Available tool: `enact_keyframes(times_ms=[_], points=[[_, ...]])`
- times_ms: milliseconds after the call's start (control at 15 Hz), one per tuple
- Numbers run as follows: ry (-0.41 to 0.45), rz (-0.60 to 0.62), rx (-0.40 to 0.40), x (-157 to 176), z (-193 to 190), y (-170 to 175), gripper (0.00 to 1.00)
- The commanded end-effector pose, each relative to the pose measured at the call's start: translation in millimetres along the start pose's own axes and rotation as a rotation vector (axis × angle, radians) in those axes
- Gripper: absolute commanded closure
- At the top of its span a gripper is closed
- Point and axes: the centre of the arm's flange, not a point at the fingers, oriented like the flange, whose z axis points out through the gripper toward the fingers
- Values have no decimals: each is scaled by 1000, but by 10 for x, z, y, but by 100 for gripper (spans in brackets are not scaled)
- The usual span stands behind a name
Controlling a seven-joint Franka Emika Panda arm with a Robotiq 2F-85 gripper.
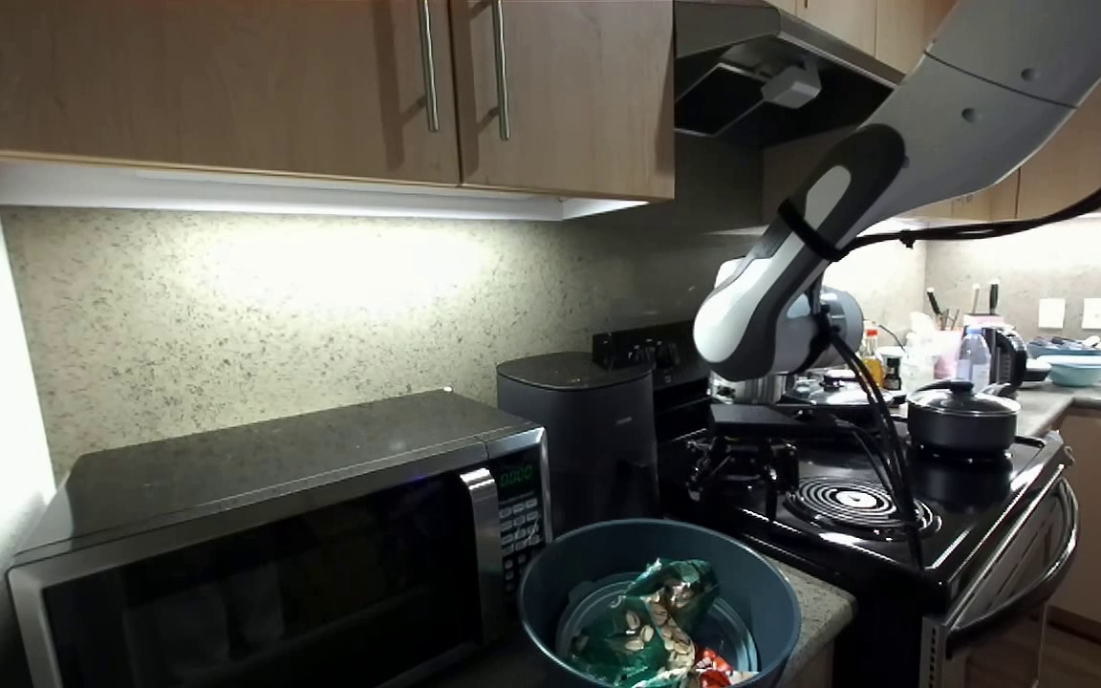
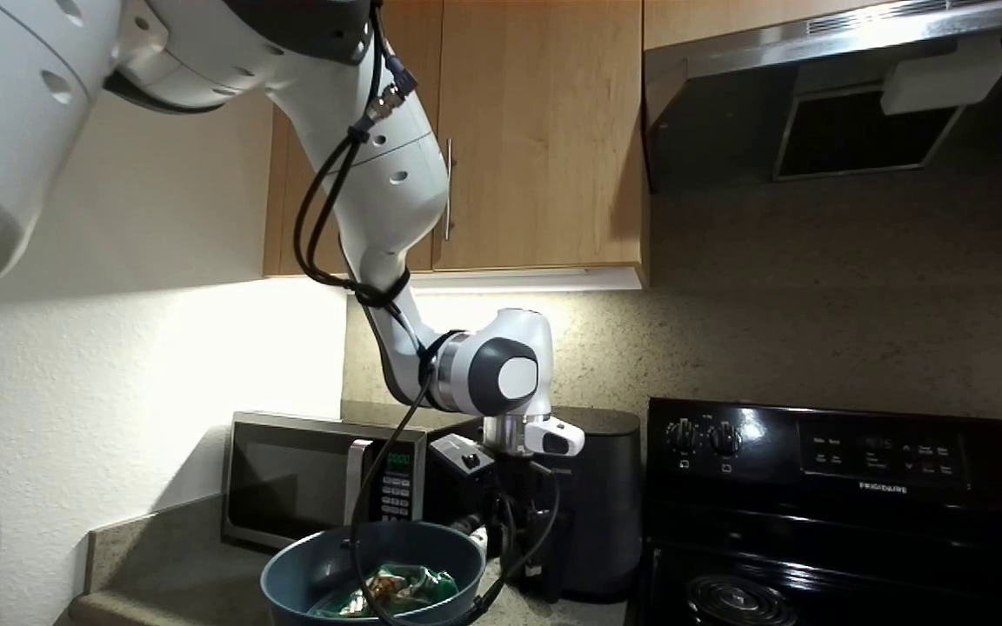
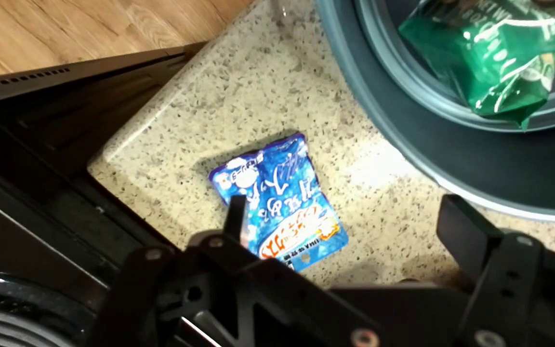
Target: Put the blue packet into the bowl
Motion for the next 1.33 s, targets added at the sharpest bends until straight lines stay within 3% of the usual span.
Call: enact_keyframes(times_ms=[0,200,333,733,1267], points=[[45,72,45,-63,-197,203,0],[24,97,51,9,-144,279,0],[-47,132,43,68,78,309,0],[-143,180,-9,51,523,388,0],[-185,146,6,-12,504,235,0]])
